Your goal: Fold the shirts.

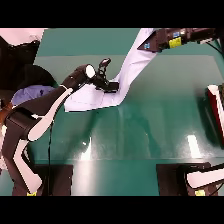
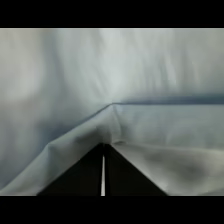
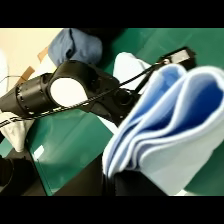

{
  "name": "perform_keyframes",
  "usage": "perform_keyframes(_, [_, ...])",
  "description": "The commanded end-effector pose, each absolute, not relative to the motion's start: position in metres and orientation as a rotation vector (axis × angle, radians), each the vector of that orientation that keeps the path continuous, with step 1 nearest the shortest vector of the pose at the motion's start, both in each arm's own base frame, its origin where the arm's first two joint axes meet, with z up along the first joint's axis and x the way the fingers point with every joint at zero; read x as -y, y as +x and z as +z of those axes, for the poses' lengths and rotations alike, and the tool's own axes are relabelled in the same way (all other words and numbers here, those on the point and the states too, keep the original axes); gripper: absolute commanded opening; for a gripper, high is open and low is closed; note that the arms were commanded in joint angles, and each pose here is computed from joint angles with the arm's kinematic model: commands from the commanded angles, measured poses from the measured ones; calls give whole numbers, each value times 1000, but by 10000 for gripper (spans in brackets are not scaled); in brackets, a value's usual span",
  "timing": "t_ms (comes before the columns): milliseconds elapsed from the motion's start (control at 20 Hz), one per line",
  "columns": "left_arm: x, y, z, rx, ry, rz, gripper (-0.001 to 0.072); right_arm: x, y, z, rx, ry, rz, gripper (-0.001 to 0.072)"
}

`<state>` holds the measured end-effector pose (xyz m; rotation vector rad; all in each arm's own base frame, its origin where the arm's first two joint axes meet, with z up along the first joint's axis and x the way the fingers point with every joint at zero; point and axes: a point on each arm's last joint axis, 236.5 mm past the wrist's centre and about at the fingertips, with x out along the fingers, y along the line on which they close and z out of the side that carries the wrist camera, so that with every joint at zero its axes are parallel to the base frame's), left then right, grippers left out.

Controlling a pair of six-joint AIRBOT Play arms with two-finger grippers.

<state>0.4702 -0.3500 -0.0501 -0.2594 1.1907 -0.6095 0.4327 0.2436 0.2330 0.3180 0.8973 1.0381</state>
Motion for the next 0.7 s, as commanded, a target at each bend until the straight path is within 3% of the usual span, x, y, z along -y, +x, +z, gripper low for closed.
perform_keyframes(0, [355,474,-45,-1175,-285,-617,29,-262,424,228,-917,314,1066,10])
perform_keyframes(350, [280,513,72,-1020,-199,-611,29,-284,433,238,-828,307,1072,11])
perform_keyframes(650, [128,514,220,-778,-64,-352,29,-341,427,212,-837,276,1151,11])
